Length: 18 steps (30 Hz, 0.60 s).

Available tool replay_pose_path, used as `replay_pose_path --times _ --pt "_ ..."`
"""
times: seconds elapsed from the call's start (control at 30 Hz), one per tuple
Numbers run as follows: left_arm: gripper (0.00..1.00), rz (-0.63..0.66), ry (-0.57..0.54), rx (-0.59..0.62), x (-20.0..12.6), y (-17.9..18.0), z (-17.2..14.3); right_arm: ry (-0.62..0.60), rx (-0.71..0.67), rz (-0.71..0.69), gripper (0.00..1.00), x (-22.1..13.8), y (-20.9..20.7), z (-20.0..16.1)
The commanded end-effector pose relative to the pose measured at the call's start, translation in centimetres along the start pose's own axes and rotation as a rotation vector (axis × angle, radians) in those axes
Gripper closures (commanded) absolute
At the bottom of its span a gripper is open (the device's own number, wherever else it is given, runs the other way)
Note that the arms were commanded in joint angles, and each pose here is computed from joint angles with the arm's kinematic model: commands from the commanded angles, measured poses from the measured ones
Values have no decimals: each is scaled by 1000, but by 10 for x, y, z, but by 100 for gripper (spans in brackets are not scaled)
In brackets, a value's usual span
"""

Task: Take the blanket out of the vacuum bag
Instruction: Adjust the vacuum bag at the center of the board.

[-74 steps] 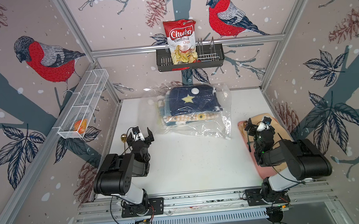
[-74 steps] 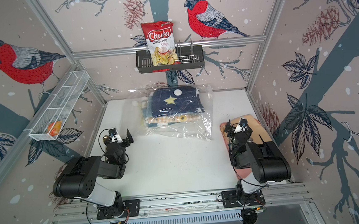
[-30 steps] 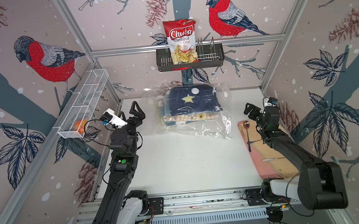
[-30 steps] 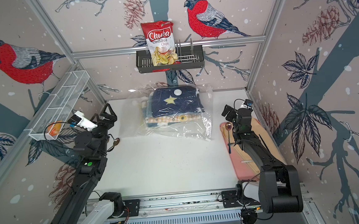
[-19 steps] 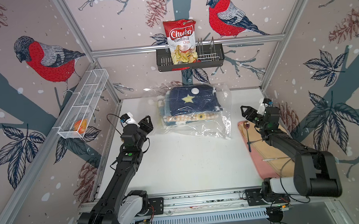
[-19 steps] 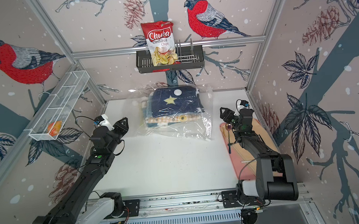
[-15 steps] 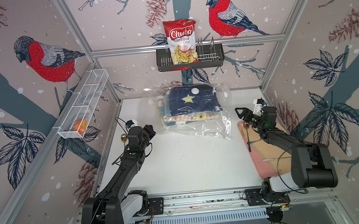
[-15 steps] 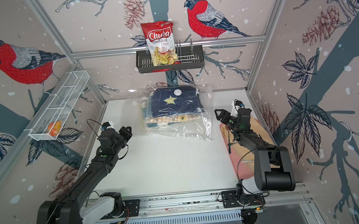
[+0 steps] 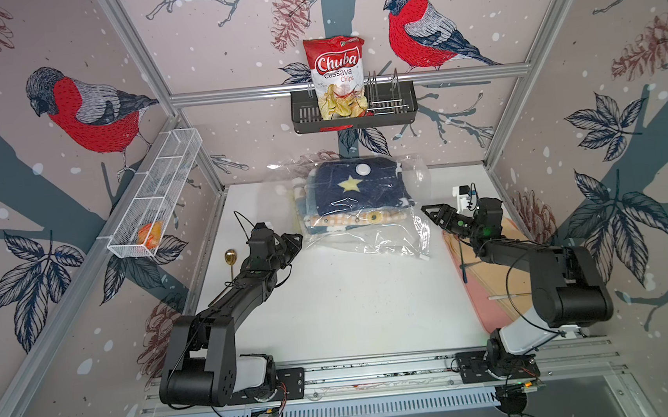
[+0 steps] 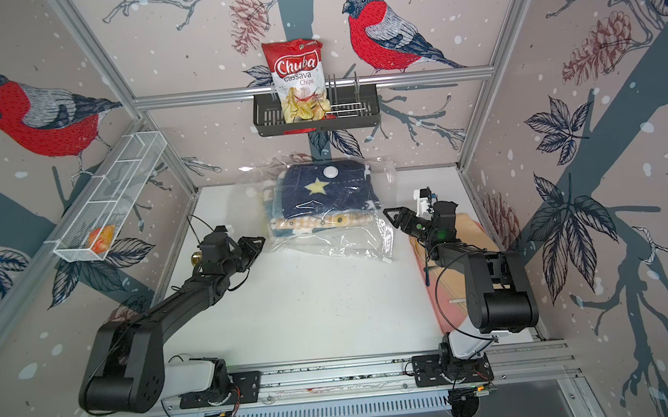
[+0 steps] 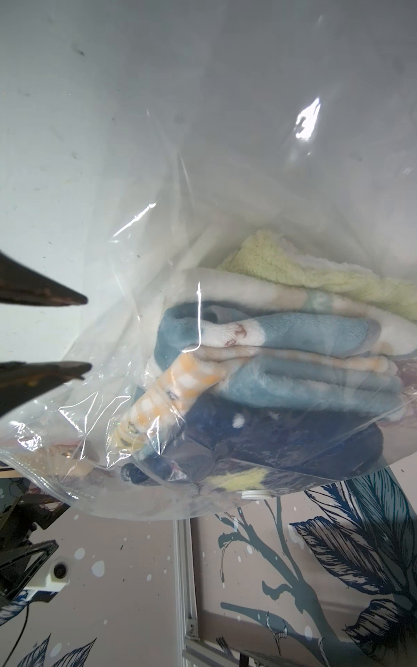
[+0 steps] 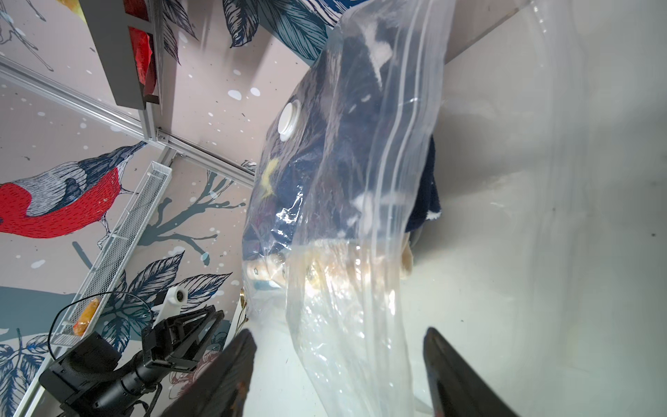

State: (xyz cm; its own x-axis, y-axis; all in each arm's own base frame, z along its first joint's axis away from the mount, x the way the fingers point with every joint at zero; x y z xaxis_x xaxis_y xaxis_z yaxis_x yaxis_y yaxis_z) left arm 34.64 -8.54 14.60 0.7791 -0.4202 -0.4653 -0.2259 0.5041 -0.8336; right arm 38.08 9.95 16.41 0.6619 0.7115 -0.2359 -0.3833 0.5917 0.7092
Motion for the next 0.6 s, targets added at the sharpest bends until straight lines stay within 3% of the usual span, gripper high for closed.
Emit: replay_pose_path --times 0.0,0.1,0.27,0.57 --pt "63 -114 32 -14 4 -19 0 4 -17 35 34 4 5 2" --pt "60 -166 61 -27 11 -25 -2 14 -13 46 38 8 5 0" --pt "64 -86 14 -5 19 -15 2 30 -10 53 48 12 6 -3" --pt "83 119 -125 147 26 -8 9 67 -14 68 76 23 11 -11"
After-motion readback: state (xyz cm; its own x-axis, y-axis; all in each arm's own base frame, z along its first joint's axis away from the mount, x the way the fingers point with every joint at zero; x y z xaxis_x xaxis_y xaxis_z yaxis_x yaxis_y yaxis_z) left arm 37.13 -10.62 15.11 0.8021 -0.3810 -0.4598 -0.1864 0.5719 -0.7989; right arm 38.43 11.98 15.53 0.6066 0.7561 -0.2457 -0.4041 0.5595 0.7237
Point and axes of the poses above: each gripper's point midway between its finger pads, its own x axis out along the fingers, its own y axis along the line the jaws close on, z = x × y, the point moved 4 cm from there along -x, back along the fingers, and after that the axes turned 6 degrees about -x, right-handed, at the moved point
